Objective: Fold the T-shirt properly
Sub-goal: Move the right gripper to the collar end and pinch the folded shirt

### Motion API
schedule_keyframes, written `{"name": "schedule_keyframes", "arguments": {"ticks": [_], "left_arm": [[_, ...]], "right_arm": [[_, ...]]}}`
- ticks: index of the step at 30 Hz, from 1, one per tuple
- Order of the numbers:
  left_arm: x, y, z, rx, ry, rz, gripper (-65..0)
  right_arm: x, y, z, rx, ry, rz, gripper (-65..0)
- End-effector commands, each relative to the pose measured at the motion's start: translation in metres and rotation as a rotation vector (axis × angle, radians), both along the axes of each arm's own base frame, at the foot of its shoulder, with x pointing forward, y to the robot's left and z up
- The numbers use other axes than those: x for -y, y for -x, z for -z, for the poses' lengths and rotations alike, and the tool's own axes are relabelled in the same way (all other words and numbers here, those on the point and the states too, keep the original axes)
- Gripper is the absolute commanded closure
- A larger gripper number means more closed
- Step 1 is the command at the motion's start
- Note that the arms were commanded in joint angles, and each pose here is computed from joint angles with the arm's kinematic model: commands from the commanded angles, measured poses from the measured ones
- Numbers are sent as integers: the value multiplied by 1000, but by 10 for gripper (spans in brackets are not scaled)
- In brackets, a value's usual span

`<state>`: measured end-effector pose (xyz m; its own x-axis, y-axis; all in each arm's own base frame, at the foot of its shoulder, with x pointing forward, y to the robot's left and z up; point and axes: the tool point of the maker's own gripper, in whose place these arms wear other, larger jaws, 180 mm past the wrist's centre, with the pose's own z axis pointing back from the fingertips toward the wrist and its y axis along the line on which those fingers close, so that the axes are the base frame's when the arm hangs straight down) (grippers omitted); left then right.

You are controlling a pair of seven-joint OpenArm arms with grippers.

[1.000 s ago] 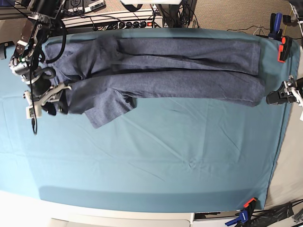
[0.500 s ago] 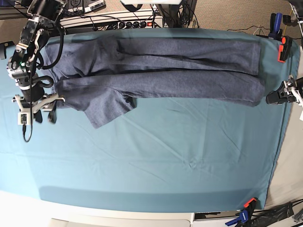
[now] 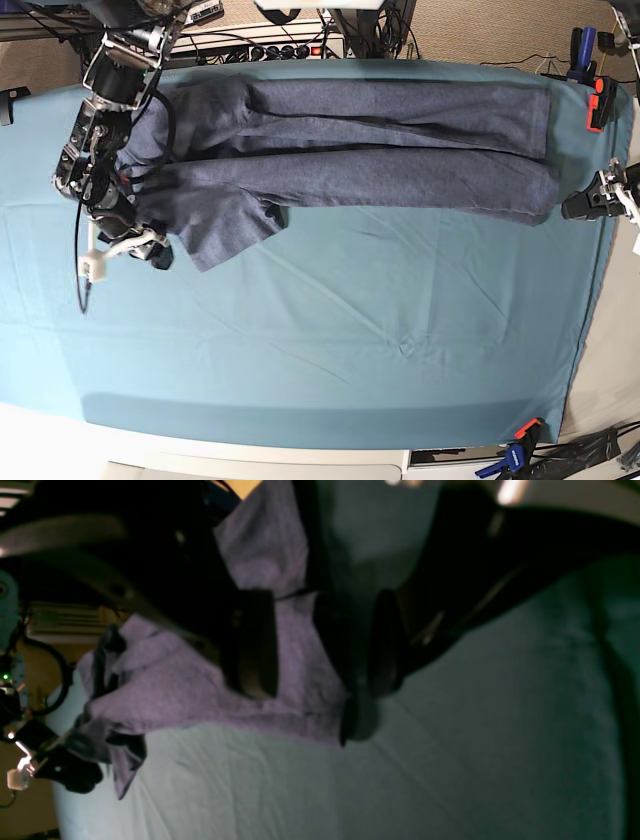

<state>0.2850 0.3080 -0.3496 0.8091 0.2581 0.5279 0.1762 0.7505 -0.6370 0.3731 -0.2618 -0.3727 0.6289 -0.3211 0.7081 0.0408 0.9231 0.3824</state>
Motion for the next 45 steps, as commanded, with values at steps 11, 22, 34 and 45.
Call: {"name": "schedule_keyframes", "arguments": {"ticks": [11, 22, 34, 45], "left_arm": [[-10, -13, -21, 68, -8, -18, -313], [-10, -13, -21, 68, -8, -18, -313], [-10, -13, -21, 68, -8, -18, -308], [-10, -13, -21, 68, -9, -18, -309]], "right_arm": [[-54, -5, 1, -71, 1, -212, -341], [-90, 5, 16, -142, 43, -348, -151], [-123, 11, -28, -35, 11, -551, 0], [-134, 32, -60, 70, 135, -623, 0]]}}
